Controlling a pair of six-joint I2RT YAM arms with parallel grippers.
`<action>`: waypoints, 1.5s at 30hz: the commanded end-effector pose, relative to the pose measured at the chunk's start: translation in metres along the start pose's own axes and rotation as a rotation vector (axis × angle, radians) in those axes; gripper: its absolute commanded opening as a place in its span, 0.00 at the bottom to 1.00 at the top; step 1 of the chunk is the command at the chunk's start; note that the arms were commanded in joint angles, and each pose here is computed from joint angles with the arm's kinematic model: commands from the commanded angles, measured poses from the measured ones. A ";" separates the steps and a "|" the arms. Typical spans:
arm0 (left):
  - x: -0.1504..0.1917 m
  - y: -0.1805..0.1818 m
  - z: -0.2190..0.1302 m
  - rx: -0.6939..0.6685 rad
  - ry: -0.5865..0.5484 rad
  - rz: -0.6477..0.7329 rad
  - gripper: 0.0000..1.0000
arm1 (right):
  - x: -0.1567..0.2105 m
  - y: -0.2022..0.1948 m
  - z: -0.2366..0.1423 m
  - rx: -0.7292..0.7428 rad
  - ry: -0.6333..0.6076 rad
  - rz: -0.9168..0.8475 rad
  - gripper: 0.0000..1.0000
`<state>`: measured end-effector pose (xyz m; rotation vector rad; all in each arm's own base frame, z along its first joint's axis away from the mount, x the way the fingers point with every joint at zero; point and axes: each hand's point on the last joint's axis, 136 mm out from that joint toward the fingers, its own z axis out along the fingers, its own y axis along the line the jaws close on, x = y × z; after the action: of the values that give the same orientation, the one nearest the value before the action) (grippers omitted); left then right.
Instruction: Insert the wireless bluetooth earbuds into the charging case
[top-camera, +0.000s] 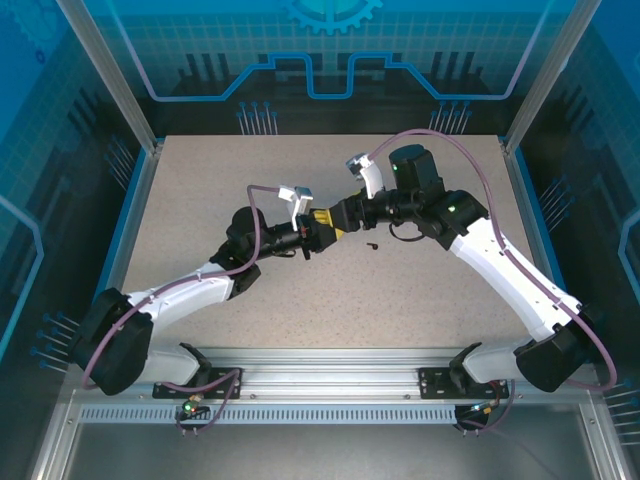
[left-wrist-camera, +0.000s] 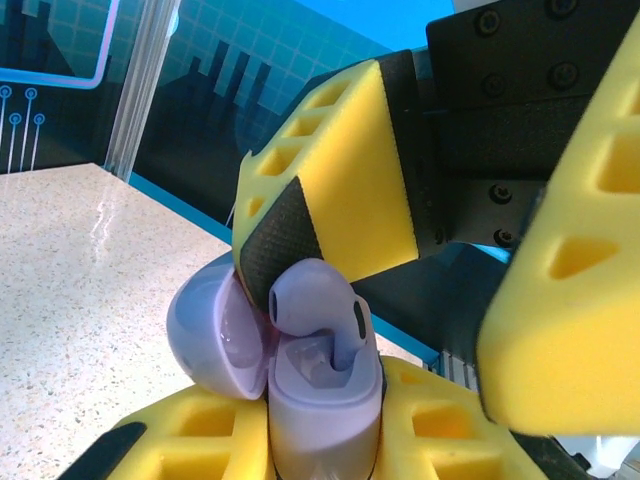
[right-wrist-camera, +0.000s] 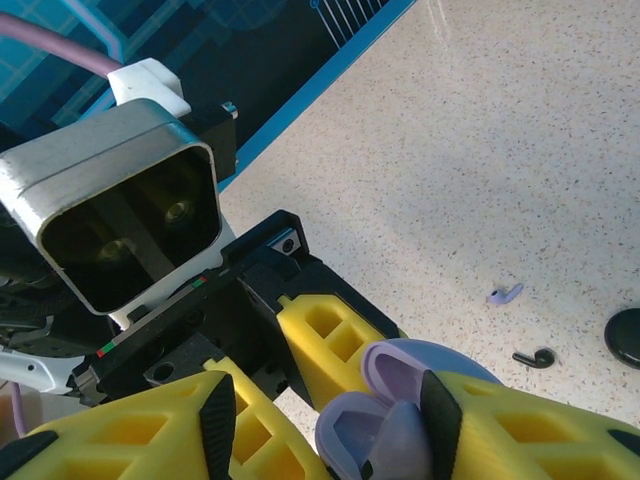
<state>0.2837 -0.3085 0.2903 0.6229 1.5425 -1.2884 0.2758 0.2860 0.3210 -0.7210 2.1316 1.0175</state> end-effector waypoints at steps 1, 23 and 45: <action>-0.020 -0.026 0.007 0.118 -0.023 0.052 0.14 | -0.003 0.027 -0.002 -0.104 0.012 -0.048 0.55; -0.018 -0.046 0.011 0.250 0.028 0.052 0.13 | -0.013 0.046 -0.015 -0.167 -0.035 -0.106 0.62; -0.009 -0.052 0.010 0.280 0.088 0.071 0.13 | -0.019 0.051 -0.023 -0.163 -0.059 -0.137 0.62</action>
<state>0.2745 -0.3195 0.3042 0.7524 1.5019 -1.3782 0.2619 0.2798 0.3412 -0.7593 2.0727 1.0143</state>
